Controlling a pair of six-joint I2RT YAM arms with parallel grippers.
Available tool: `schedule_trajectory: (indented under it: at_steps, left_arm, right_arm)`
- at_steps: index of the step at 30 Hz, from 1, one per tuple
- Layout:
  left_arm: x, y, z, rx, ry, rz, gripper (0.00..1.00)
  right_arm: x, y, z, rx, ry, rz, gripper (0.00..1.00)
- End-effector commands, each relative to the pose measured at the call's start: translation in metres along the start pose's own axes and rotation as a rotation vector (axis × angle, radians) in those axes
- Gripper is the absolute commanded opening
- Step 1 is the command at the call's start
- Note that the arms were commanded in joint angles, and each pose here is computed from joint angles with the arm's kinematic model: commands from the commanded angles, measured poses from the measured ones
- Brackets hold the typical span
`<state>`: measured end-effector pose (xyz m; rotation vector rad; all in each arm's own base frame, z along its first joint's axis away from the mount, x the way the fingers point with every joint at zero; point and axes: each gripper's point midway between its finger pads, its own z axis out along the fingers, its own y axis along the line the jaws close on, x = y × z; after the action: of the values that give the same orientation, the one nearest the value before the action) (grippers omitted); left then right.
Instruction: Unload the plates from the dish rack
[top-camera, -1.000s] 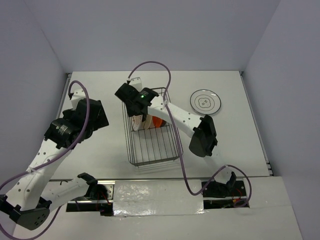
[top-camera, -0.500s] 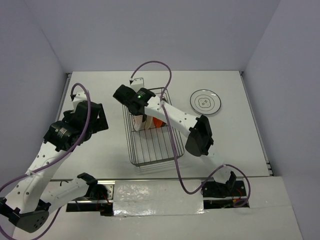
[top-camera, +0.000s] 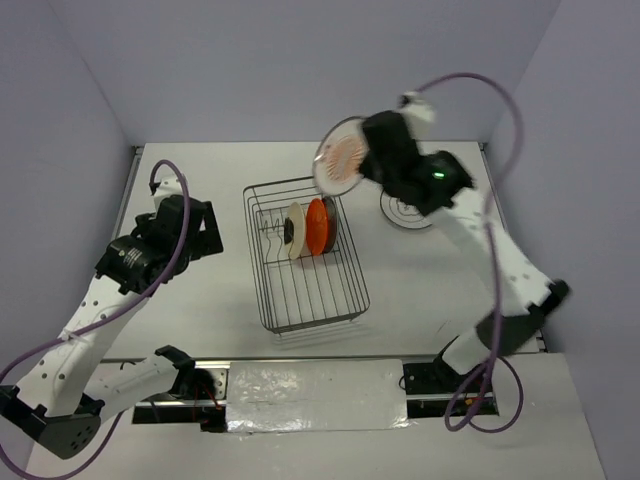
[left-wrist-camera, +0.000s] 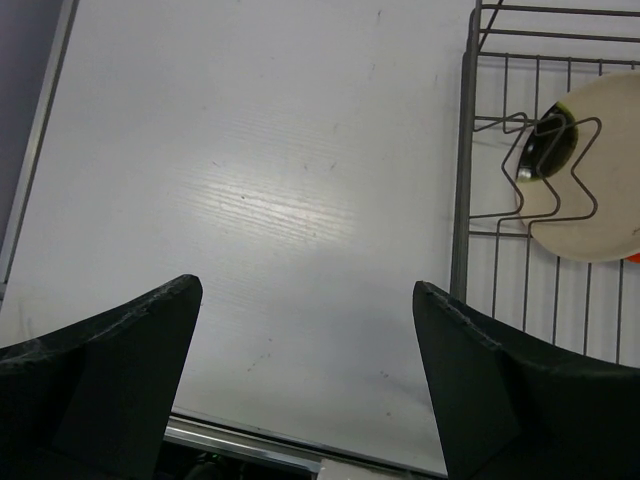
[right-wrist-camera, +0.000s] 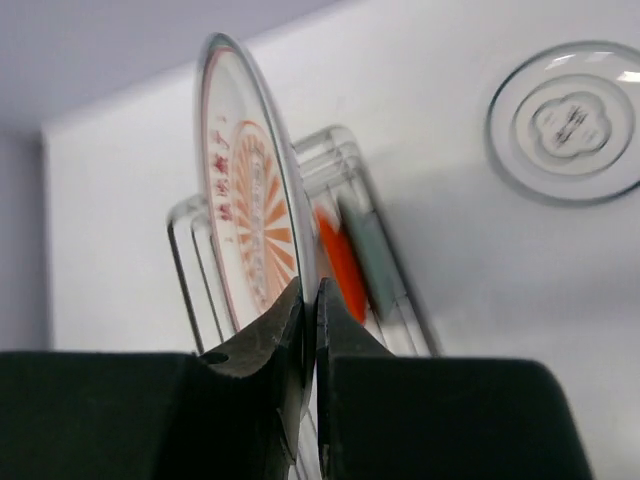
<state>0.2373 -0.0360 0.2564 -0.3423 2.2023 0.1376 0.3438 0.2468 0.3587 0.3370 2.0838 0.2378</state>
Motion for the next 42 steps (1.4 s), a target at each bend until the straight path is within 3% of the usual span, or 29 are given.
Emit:
schedule_trajectory:
  at_steps: [1, 2, 3, 4, 5, 7, 11, 15, 18, 19, 22, 24, 25, 26, 27, 29, 30, 33, 35, 38, 41, 42]
  left_arm:
    - [-0.019, -0.02, -0.004, 0.093, -0.04, -0.026, 0.99]
    - [-0.015, -0.031, -0.004, 0.159, -0.02, 0.002, 0.99]
    - [-0.015, -0.037, -0.005, 0.192, -0.019, 0.003, 0.99]
    - [-0.018, -0.043, -0.007, 0.223, -0.028, -0.001, 1.0]
    - [-0.015, -0.05, -0.009, 0.268, -0.014, 0.013, 1.0]
    - [-0.016, -0.057, -0.01, 0.304, -0.008, 0.03, 1.0]
    - [-0.011, -0.069, -0.012, 0.371, 0.028, 0.086, 0.99]
    - [0.0, -0.071, -0.013, 0.391, 0.069, 0.114, 1.0]
    - [0.005, -0.063, -0.014, 0.374, 0.072, 0.103, 0.99]
    - [0.005, -0.06, -0.016, 0.369, 0.066, 0.097, 0.99]
    - [0.009, -0.053, -0.017, 0.343, 0.073, 0.087, 0.99]
    - [0.01, -0.049, -0.016, 0.322, 0.076, 0.082, 1.0]
    - [0.01, -0.049, -0.015, 0.318, 0.076, 0.078, 0.99]
    - [0.011, -0.048, -0.014, 0.311, 0.078, 0.075, 1.0]
    - [0.011, -0.049, -0.013, 0.312, 0.079, 0.073, 0.99]
    - [0.013, -0.053, -0.01, 0.317, 0.085, 0.07, 0.99]
    - [0.013, -0.056, -0.007, 0.318, 0.09, 0.065, 0.99]
    - [0.01, -0.057, -0.005, 0.303, 0.091, 0.055, 0.99]
    - [0.008, -0.054, -0.002, 0.267, 0.093, 0.04, 0.99]
    - [0.008, -0.039, 0.006, 0.156, 0.101, 0.017, 0.99]
    - [0.011, -0.034, 0.012, 0.1, 0.111, 0.008, 1.0]
    - [0.013, -0.035, 0.014, 0.102, 0.116, 0.014, 1.0]
  right_arm:
    - [-0.021, -0.117, 0.036, 0.131, -0.06, 0.171, 0.0]
    - [-0.056, -0.107, 0.021, -0.086, -0.161, 0.263, 0.0]
    - [-0.068, -0.153, 0.039, -0.054, -0.213, 0.328, 0.0]
    - [-0.032, -0.188, 0.065, -0.016, -0.16, 0.35, 0.01]
    - [-0.044, -0.183, 0.068, -0.149, -0.19, 0.377, 0.0]
    - [-0.027, -0.236, 0.095, -0.1, -0.17, 0.432, 0.01]
    - [-0.018, -0.264, 0.134, -0.129, -0.174, 0.409, 0.02]
    - [0.014, -0.296, 0.169, -0.125, -0.094, 0.515, 0.04]
    - [0.037, -0.31, 0.193, -0.093, -0.012, 0.532, 0.15]
    - [0.052, -0.314, 0.203, -0.088, 0.037, 0.539, 0.32]
    - [0.063, -0.32, 0.208, -0.045, 0.066, 0.53, 0.65]
    - [0.066, -0.319, 0.208, 0.023, 0.124, 0.481, 0.72]
    - [0.077, -0.336, 0.215, 0.145, 0.169, 0.457, 0.77]
    - [0.106, -0.332, 0.206, 0.204, 0.315, 0.4, 0.78]
    - [0.09, -0.323, 0.209, 0.205, 0.323, 0.355, 0.78]
    - [0.112, -0.327, 0.2, 0.299, 0.446, 0.268, 0.8]
    - [0.104, -0.314, 0.198, 0.309, 0.449, 0.226, 0.96]
    - [0.091, -0.316, 0.166, 0.449, 0.402, 0.162, 0.96]
    - [0.062, -0.253, 0.14, 0.319, 0.258, 0.038, 0.96]
    - [0.047, -0.167, 0.106, 0.089, 0.162, -0.095, 0.94]
    - [0.066, -0.106, 0.087, -0.043, 0.209, -0.214, 0.84]
    - [0.071, -0.097, 0.087, -0.041, 0.203, -0.245, 0.72]
